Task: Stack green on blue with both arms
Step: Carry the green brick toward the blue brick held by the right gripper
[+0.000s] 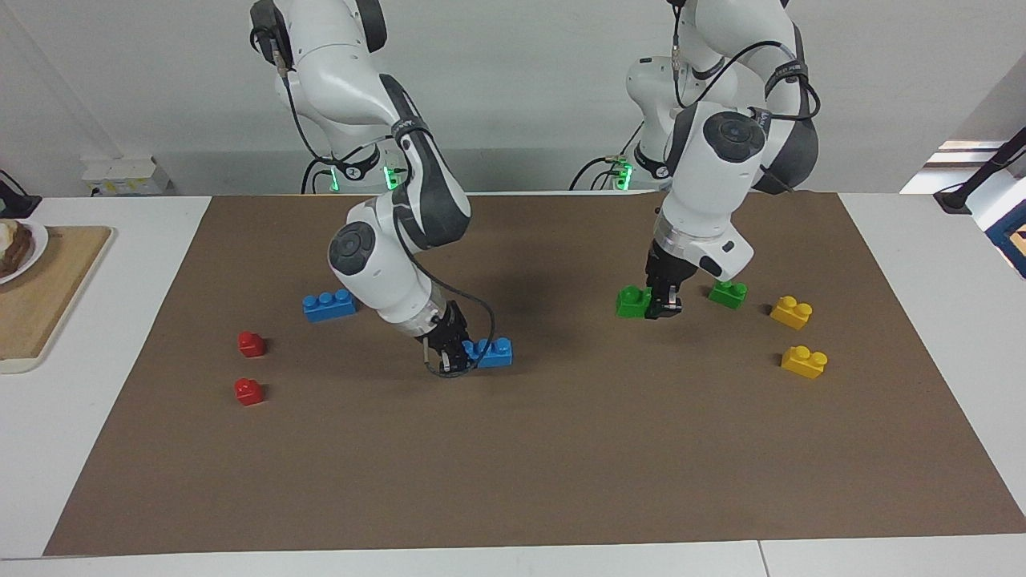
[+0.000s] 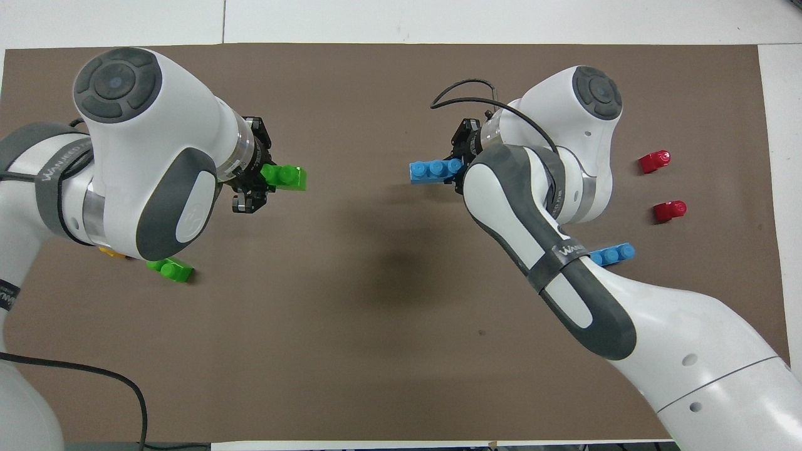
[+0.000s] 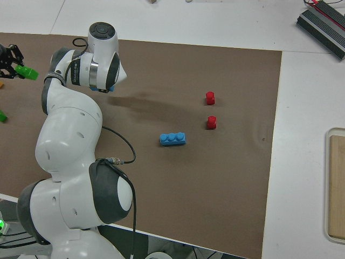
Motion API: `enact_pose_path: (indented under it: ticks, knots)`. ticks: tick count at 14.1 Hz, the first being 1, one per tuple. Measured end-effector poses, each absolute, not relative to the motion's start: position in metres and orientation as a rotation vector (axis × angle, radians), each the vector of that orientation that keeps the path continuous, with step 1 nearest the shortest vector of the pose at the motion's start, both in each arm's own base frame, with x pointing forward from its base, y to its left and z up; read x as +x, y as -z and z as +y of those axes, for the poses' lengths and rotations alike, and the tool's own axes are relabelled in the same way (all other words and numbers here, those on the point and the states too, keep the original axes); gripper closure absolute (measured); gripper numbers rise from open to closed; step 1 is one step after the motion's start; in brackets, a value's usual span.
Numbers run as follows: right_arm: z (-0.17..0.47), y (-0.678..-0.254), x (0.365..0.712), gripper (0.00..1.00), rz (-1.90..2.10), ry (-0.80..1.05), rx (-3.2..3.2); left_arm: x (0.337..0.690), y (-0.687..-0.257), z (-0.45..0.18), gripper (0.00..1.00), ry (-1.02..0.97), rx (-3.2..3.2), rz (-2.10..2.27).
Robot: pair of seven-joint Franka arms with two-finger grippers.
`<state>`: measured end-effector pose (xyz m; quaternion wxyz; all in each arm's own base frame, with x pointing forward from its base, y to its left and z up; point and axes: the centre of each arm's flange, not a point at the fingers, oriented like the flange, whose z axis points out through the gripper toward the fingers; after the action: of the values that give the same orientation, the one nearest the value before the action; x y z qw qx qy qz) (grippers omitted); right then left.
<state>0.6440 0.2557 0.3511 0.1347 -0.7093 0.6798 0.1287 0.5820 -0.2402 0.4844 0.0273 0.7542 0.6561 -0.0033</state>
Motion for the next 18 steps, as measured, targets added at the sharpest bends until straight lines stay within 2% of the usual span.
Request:
enact_pose_path:
  ticks: [8, 18]
  knots:
    - [0.279, -0.318, 0.613, 0.65, 1.985, -0.346, -2.014, 0.578, -0.487, -0.251, 0.66, 0.008, 2.287, 2.063]
    - [0.28, -0.307, 0.604, 0.65, 1.99, -0.324, -2.012, 0.559, -0.475, -0.305, 0.66, -0.011, 2.2, 2.068]
